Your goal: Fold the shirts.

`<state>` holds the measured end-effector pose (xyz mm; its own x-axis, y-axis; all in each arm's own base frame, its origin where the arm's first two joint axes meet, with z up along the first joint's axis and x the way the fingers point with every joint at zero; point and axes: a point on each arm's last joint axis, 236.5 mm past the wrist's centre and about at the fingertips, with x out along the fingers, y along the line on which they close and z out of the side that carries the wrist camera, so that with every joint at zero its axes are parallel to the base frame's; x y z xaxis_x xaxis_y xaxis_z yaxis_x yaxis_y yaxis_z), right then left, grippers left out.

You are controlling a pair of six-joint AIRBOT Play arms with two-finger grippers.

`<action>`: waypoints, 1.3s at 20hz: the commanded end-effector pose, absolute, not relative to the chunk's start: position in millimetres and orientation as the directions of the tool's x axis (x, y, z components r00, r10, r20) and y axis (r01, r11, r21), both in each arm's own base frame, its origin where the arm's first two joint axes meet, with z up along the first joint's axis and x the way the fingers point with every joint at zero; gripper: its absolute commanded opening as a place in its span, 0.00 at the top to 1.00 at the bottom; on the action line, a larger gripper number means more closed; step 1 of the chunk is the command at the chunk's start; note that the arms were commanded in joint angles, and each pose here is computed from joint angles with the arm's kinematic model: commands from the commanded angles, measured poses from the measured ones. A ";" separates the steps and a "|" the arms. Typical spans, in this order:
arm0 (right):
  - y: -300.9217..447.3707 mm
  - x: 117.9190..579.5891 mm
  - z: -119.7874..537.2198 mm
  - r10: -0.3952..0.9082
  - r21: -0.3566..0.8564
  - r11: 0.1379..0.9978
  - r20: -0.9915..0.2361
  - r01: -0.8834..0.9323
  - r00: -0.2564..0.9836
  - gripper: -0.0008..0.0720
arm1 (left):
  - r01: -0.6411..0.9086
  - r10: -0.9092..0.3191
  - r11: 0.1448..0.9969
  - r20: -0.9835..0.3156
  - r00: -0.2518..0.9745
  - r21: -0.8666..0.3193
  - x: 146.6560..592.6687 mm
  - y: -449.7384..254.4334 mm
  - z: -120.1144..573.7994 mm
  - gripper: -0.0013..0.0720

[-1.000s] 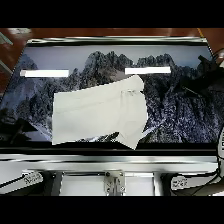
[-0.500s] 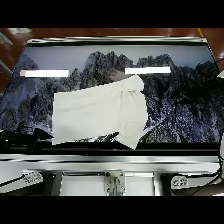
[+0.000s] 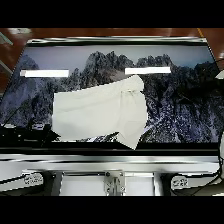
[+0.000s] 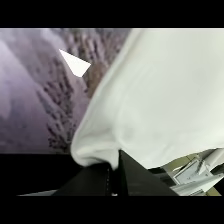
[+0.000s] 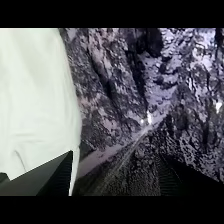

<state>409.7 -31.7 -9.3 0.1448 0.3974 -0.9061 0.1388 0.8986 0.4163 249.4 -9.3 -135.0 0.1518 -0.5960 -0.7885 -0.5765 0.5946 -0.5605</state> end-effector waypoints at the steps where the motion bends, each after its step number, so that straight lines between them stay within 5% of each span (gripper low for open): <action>1: -11.8 366.7 -46.7 0.390 0.386 0.918 -0.920 0.092 -0.033 0.11 | -0.566 -0.574 0.606 -0.800 0.175 -0.559 258.7 -7.0 -133.3 0.93; 6: 66.3 332.7 -101.4 0.638 0.614 0.758 -0.768 0.220 -0.057 0.11 | -0.464 -0.556 0.656 -0.797 0.236 -0.595 269.5 -4.8 -99.0 0.93; 10: 96.7 337.6 -124.4 0.610 0.594 0.785 -0.791 0.176 -0.049 0.11 | -0.385 -0.514 0.699 -0.797 0.317 -0.603 283.4 2.4 -67.6 0.93; 13: 110.5 361.7 -134.6 0.550 0.548 0.817 -0.834 0.176 0.042 0.24 | -0.344 -0.499 0.718 -0.791 0.354 -0.606 294.6 7.2 -47.3 0.93; 16: 122.8 362.0 -131.8 0.560 0.559 0.814 -0.827 0.160 0.042 0.90 | -0.311 -0.476 0.736 -0.786 0.394 -0.602 310.5 16.3 -29.7 0.93; 18: 124.3 373.5 -109.8 0.584 0.591 0.800 -0.806 0.101 0.095 0.91 | -0.268 -0.464 0.744 -0.763 0.451 -0.611 328.8 21.4 -4.3 0.93; 22: 100.1 446.6 54.0 0.552 0.504 0.831 -0.687 -0.237 0.473 0.91 | -0.016 -0.342 0.838 -0.549 0.762 -0.545 398.9 31.6 160.9 0.93; 24: 78.3 463.2 199.9 0.486 0.350 0.870 -0.497 -0.347 0.719 0.91 | 0.137 -0.269 0.897 -0.273 0.923 -0.421 409.5 24.1 309.9 0.93; 26: 56.5 432.7 354.1 0.380 0.118 0.925 -0.239 -0.362 0.894 0.91 | 0.241 -0.244 0.929 0.023 0.969 -0.281 374.1 3.9 450.8 0.93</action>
<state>464.5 82.9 166.1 0.6642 0.5003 -0.5555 -0.3121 0.8608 0.4020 410.0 27.7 264.3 0.8780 -0.2908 -0.3802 0.1003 0.8884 -0.4480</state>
